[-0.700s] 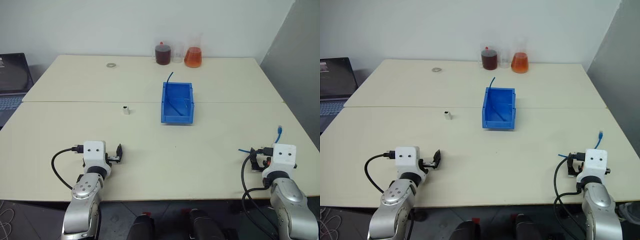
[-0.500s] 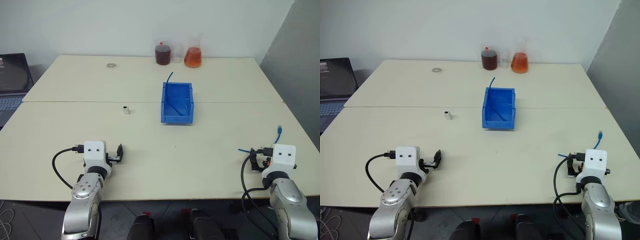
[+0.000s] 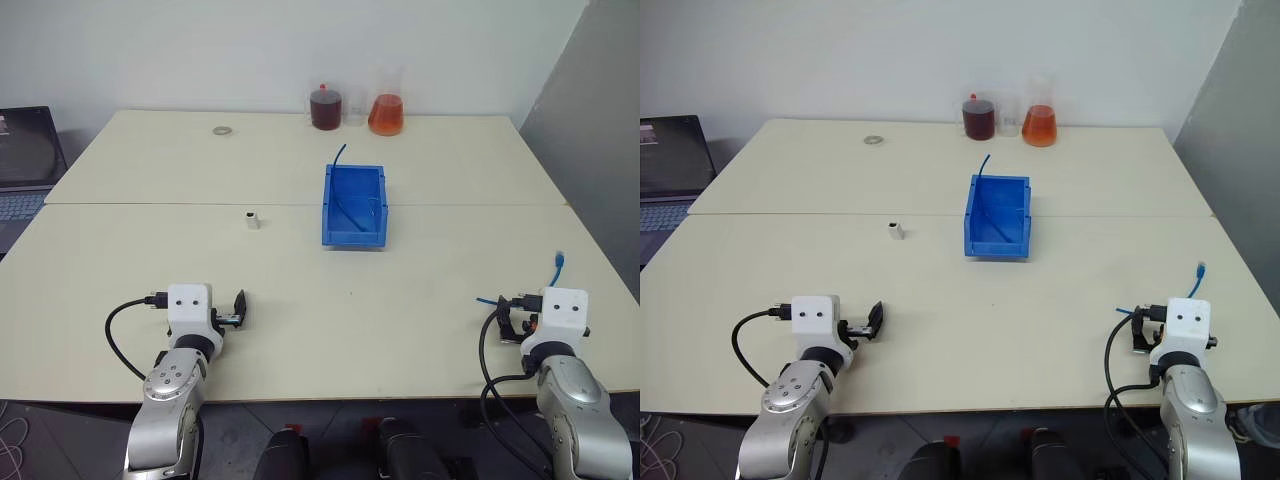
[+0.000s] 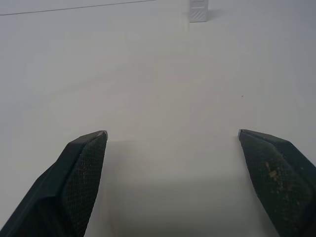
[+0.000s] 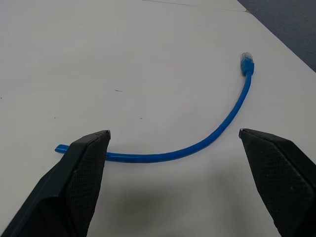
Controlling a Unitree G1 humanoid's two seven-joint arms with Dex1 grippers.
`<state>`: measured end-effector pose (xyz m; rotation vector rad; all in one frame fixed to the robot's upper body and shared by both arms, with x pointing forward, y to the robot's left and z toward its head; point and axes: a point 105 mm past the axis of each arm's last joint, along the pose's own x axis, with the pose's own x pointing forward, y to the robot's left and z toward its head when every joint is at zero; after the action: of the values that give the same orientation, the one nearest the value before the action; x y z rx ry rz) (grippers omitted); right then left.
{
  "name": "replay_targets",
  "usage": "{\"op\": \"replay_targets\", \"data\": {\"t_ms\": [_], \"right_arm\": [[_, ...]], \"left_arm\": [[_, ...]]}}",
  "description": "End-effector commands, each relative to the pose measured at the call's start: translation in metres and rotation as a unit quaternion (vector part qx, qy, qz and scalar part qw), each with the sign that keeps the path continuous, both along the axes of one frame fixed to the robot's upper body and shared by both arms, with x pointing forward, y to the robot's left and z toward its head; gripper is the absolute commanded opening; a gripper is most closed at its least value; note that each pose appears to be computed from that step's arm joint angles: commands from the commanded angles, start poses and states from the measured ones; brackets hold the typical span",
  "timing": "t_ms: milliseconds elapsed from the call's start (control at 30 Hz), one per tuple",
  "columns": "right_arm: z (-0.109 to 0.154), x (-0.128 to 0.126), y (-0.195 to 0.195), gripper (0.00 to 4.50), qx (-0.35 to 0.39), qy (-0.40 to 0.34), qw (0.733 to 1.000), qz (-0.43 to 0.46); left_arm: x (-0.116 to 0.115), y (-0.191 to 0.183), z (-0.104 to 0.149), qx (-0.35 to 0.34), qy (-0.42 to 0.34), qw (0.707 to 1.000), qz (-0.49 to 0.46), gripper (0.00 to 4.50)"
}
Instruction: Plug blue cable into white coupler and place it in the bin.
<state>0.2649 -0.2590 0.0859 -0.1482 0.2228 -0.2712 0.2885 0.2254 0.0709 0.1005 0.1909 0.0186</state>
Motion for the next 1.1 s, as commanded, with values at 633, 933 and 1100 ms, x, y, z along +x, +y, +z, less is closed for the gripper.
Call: {"op": "replay_targets", "data": {"t_ms": [633,933,1100], "right_arm": [[0.024,0.060,-0.094,4.45,0.057,0.051,0.997,-0.007],[0.014,0.080,-0.114,4.45,0.127,0.081,0.988,-0.025],[0.010,0.087,-0.107,3.39,0.179,0.080,0.980,-0.024]], "left_arm": [[0.032,-0.186,0.089,0.117,-0.089,0.726,-0.671,4.50],[0.033,-0.220,0.091,0.120,-0.111,0.686,-0.709,4.50],[0.030,-0.222,0.089,0.122,-0.116,0.684,-0.709,4.50]]}}
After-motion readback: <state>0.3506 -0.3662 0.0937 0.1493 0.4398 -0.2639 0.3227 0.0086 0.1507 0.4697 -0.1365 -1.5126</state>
